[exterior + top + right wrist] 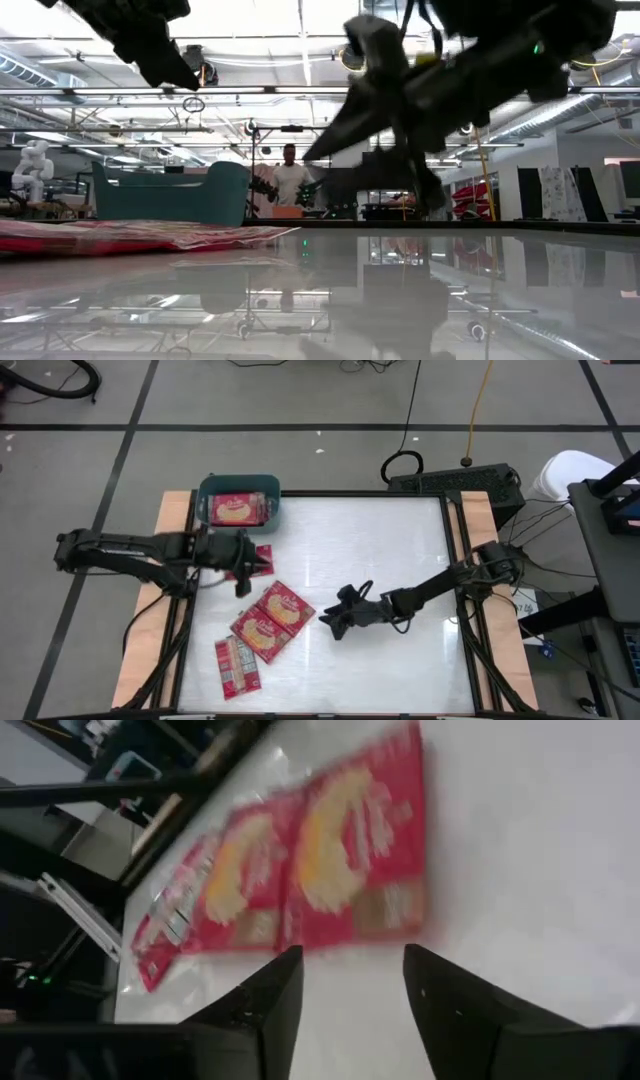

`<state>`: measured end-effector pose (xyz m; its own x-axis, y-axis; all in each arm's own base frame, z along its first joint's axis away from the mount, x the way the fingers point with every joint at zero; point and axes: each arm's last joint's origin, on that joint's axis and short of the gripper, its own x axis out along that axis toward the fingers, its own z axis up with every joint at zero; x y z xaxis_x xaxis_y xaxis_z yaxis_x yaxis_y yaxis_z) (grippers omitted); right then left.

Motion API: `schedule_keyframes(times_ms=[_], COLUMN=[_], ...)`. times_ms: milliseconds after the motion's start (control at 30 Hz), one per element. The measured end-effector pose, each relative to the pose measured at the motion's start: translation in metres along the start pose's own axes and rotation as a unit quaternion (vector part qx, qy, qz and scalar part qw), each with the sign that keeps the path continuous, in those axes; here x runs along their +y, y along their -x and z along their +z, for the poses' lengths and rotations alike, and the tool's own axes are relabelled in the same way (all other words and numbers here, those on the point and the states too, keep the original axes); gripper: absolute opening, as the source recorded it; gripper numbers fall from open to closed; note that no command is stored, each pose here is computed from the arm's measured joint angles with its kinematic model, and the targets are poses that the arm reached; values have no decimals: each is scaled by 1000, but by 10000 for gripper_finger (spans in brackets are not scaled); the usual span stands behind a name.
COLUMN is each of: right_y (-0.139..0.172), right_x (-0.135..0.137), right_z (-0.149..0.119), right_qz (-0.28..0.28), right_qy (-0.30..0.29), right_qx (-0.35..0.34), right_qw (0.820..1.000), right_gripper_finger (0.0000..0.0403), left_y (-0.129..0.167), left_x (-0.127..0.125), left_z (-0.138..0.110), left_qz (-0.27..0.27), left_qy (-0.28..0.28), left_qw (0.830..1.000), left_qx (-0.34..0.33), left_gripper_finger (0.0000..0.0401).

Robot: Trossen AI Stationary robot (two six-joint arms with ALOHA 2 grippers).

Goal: Sort popcorn bags into baskets
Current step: Put the red popcorn bag into the blue bin

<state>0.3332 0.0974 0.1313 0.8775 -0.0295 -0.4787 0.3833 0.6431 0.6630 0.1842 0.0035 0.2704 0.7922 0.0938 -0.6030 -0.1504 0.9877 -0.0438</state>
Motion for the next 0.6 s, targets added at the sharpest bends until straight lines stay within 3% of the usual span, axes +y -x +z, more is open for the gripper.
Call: schedule_keyframes(times_ms=[233, 600], right_y=[-24, -50], right_x=[-18, -22], right_z=[4, 31], right_qz=[-3, -38], right_qy=[-65, -53], right_qx=[46, 81], right_qw=[997, 995], right_gripper_finger=[221, 239], left_y=[-16, -30], left_x=[-28, -40], left_z=[-20, -48], left_qz=[15, 1], left_qy=[-33, -27], left_qw=[998, 994], left_qx=[-48, -105], left_gripper_finger=[69, 69])
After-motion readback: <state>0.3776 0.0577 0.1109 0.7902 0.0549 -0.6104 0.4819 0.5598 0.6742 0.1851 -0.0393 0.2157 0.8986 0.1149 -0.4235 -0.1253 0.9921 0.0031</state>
